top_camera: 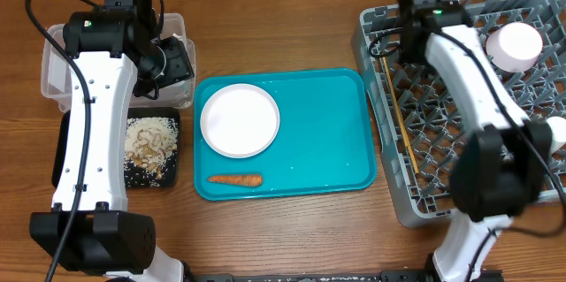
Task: Sort waste into correct bins and load items into the dishwasher
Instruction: 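Move right gripper back and grasp the white plate rim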
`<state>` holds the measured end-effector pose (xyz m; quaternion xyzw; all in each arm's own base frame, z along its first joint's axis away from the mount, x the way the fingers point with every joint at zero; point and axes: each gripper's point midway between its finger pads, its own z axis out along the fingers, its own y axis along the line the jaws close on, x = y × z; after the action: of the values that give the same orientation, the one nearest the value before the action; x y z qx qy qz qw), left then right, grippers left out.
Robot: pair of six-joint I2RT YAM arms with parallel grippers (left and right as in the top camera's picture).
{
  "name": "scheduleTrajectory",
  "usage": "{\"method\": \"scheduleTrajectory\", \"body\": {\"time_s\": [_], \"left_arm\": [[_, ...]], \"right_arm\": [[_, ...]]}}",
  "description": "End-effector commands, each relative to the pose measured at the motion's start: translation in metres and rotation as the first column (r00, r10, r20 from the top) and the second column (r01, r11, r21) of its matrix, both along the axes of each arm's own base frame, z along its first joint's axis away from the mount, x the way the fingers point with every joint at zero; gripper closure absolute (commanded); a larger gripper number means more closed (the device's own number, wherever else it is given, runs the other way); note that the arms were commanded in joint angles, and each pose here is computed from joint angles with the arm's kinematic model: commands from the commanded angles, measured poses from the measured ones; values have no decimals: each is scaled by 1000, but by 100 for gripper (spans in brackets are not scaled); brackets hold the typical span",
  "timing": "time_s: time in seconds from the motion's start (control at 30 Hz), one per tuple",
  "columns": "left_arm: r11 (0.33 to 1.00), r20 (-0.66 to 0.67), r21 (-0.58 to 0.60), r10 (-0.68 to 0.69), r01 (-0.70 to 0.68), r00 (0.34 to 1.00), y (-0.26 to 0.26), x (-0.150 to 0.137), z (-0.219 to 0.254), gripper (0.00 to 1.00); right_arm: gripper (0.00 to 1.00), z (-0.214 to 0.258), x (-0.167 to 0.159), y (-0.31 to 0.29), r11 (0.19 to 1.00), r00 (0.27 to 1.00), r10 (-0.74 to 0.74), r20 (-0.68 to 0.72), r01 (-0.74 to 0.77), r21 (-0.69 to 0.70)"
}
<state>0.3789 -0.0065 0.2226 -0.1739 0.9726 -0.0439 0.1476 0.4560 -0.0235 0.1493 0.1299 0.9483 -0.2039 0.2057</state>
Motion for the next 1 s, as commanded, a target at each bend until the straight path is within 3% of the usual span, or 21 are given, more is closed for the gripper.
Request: {"method": "scheduleTrajectory", "body": {"time_s": [0.0,0.07,0.17,0.3,0.5,0.67,0.83,0.97], "left_arm": [[1000,12,-8,1,-1,1000,-1,2,3,37],[1000,12,-8,1,-1,1000,-1,2,3,37],[1000,12,-9,1,-1,1000,-1,1,3,37],[1000,11,-12,0,0,1000,-1,1,3,37],[1000,11,-12,1,-1,1000,-1,1,3,37],[1000,6,-12,1,-1,1000,-1,0,3,37],[1000,5,-12,1,-1,1000,-1,0,3,37],[1000,6,-12,1,-1,1000,-1,0,3,37]], "right_arm": [[0,36,-7,82,871,962,251,105,-272,410],[2,40,-13,117,754,939,315,139,-337,563],[6,41,-21,151,644,913,377,158,-381,663],[15,29,-33,186,607,881,452,137,-416,677],[15,-10,-63,251,556,807,588,61,-457,694],[19,-54,-88,297,533,736,677,-25,-466,706],[28,-98,-95,305,662,768,625,-142,-424,619],[30,-122,-102,317,679,760,625,-179,-415,606]]}}
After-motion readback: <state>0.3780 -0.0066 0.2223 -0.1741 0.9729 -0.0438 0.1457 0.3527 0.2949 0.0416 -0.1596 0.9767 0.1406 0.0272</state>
